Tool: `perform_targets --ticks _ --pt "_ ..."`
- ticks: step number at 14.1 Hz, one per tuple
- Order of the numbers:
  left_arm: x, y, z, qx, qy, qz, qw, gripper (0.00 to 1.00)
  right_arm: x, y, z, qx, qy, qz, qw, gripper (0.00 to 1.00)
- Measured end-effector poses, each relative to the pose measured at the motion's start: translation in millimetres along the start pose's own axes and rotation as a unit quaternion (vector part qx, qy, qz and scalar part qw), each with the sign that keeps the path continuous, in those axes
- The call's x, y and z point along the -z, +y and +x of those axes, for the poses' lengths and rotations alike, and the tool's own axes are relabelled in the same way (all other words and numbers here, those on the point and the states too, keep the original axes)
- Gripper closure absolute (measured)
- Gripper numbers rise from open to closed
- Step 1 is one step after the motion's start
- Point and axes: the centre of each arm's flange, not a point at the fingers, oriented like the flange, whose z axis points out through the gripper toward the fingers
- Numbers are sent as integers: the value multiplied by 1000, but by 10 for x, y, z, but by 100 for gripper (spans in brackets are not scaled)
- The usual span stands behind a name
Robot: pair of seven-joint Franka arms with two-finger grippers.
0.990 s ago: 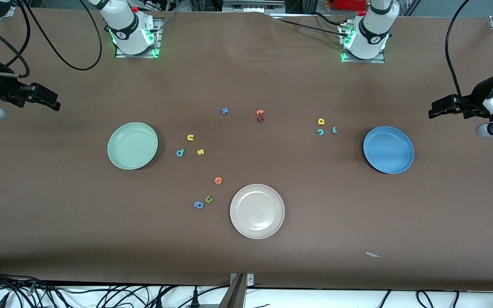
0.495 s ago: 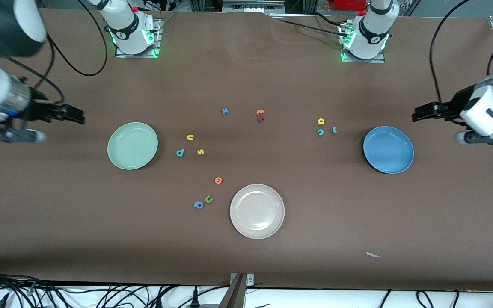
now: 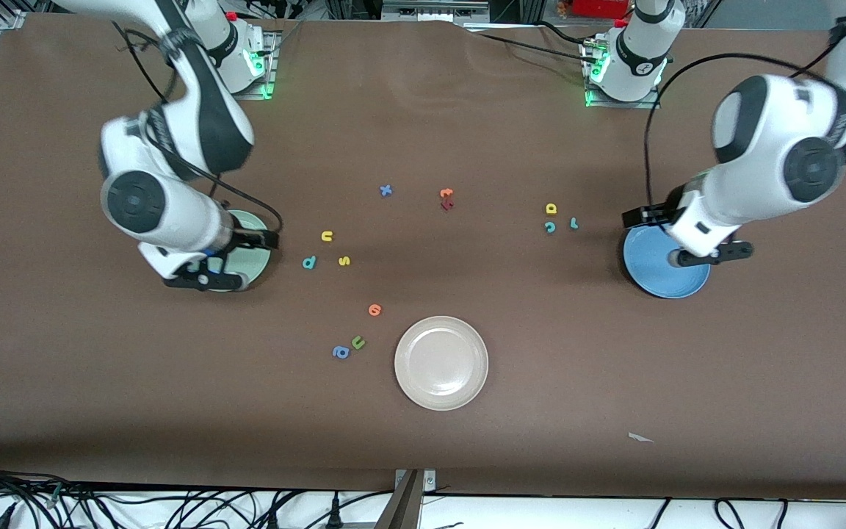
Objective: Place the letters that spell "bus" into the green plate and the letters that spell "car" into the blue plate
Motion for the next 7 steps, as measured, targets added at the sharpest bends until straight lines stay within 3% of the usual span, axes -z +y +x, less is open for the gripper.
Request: perform_targets --ticks 3,7 --pt "-534 210 -168 25 1 6 1000 0 -534 -73 127 -62 -1 2 998 0" --pt "-1213 622 -316 46 -19 19 999 8 -1064 -305 -27 -123 26 17 992 2"
